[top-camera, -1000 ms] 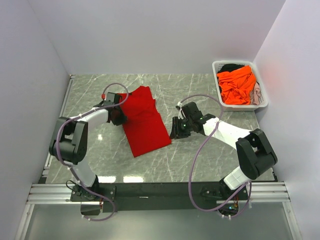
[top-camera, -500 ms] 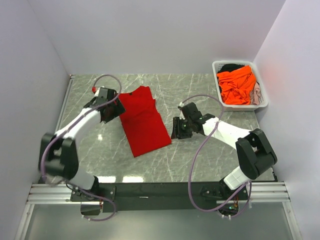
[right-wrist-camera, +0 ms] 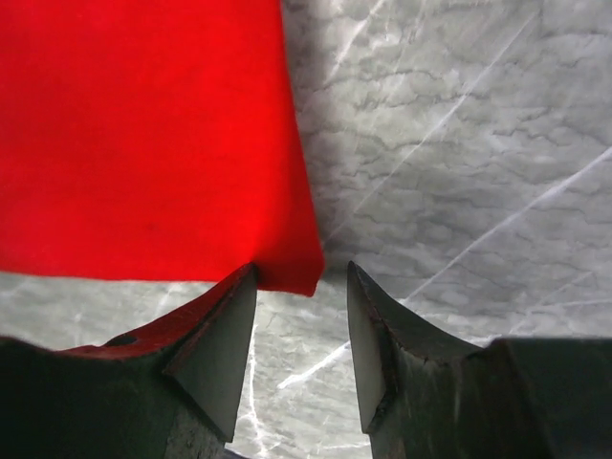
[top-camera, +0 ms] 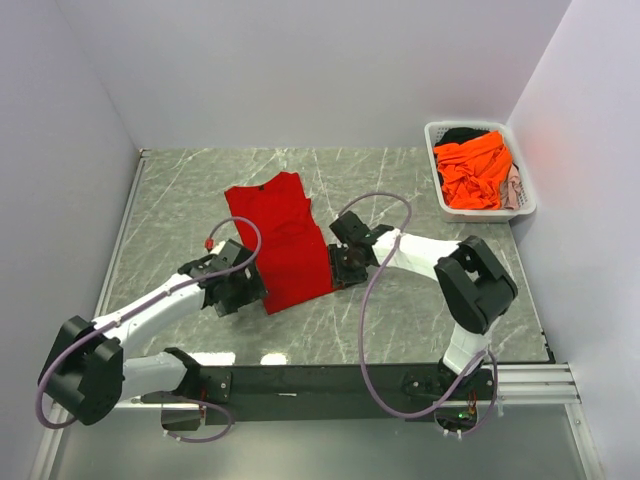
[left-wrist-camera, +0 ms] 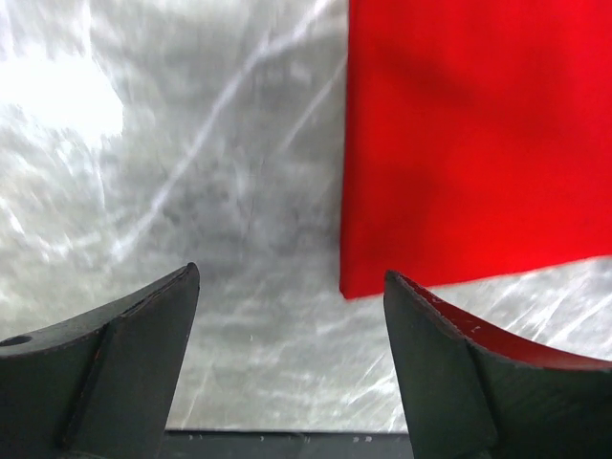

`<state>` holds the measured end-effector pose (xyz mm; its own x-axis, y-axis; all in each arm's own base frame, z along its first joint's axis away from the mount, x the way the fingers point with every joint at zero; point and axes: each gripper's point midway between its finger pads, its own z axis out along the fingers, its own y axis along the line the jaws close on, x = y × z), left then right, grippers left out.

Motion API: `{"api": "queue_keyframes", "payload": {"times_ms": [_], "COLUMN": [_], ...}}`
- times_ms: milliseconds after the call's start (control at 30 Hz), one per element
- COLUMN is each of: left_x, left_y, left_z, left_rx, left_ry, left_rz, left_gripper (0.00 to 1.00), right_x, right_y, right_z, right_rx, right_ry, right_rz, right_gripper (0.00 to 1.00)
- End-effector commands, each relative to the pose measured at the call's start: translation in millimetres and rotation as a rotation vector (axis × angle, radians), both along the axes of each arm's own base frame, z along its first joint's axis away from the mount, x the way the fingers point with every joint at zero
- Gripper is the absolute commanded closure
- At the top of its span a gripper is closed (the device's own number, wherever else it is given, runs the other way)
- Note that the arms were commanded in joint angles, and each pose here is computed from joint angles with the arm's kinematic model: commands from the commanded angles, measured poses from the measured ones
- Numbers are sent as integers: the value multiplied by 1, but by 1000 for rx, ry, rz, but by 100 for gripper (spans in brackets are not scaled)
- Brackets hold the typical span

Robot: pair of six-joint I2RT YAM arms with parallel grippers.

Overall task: Fold and stack the t-shirts
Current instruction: Fold the tshirt

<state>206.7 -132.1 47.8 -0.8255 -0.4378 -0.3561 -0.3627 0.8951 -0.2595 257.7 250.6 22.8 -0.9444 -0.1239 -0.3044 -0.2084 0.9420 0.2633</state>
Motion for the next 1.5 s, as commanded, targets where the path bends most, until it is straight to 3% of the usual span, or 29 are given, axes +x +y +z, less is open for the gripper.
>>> {"api": "queue_keyframes", "payload": {"times_ms": [0, 300, 467, 700, 833, 1033, 1467], "left_x": [-6, -17, -19, -23, -23, -19, -22], "left_y": [-13, -22, -24, -32, -36, -36, -40], "left_z": [5, -12, -12, -15, -20, -20, -33], "left_rx": [-62, -28, -32, -63, -60, -15, 67], "left_ry": [0, 79, 98, 125, 142, 143, 205], "left_rz": [20, -7, -6, -12, -7, 19, -15], "left_gripper": [17, 21, 22, 23, 28, 51, 51], "right_x": [10, -11, -33, -47, -46, -46, -46], "right_y": [1, 0, -6, 2, 10, 16, 16], "right_z": [2, -20, -35, -35, -29, -26, -26], "right_rx": [-58, -207, -262, -252, -241, -231, -228], "right_ry": [-27, 37, 120, 143, 132, 119, 109], "right_rz": [-30, 1, 9, 30, 42, 58, 72], "right_gripper": [50, 53, 60, 100, 100, 100, 100]}}
